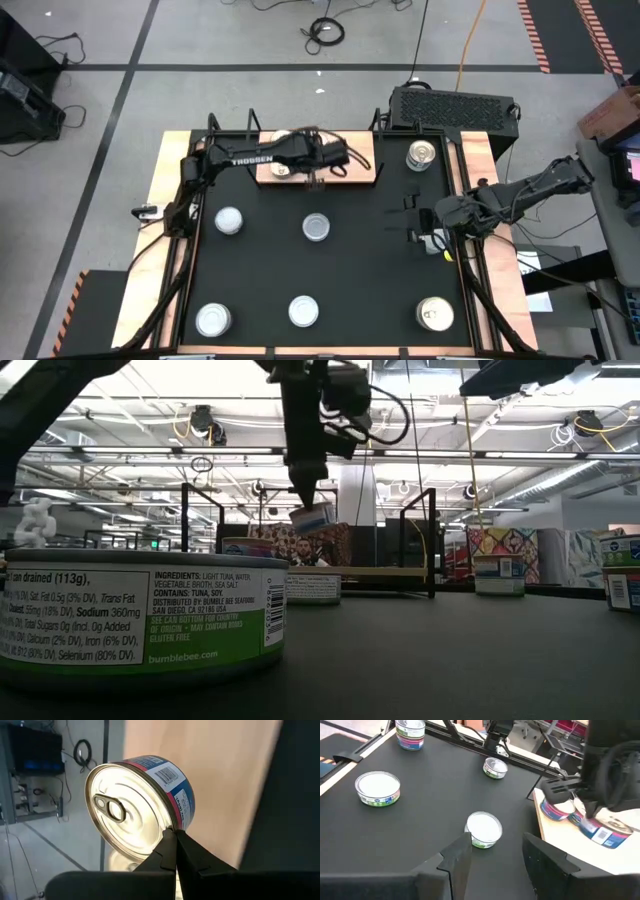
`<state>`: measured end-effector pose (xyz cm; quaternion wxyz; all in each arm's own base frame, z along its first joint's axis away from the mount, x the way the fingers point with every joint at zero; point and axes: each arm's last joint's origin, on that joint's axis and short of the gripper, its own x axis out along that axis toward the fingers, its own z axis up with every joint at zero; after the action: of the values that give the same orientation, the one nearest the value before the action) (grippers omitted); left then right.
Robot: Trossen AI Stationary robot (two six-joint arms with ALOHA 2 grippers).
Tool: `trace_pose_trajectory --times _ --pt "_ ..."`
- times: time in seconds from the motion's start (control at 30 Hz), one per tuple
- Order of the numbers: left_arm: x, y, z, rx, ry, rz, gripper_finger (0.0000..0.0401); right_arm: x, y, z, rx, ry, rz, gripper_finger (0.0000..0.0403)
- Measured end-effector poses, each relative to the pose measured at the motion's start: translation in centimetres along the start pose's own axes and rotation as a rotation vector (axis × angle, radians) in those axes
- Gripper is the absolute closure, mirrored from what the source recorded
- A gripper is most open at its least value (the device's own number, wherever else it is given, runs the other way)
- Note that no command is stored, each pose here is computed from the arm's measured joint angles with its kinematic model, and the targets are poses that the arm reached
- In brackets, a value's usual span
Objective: Stack canned seafood by type on shelf
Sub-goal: Put the blue tuna can on the shelf
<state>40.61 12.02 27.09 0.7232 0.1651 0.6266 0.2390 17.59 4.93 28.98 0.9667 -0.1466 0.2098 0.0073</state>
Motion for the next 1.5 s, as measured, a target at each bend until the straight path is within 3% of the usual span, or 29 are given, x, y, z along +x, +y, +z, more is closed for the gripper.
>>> trace_pose_trajectory --times 0.2,0.5,1.17,1.5 --pt "2.6 2.4 -0.5 -0.049 0.025 -0.034 0.0401 -0.8 -0.3 0.1 0.011 -0.033 -0.002 0.0234" --pt "7.2 0.6 0.2 0.097 0.126 -0.003 0.0401 -0.9 -0.3 0.1 0.002 -0.033 -0.002 0.0234" --pt "7.0 0.2 -0.2 0.155 0.166 -0.034 0.0399 -0.9 -0.4 0.1 -0.046 -0.039 -0.006 0.0234" --pt "6.8 -0.2 0.1 0.188 0.148 -0.024 0.0341 -0.9 -0.4 0.1 -0.038 -0.039 -0.006 0.0234"
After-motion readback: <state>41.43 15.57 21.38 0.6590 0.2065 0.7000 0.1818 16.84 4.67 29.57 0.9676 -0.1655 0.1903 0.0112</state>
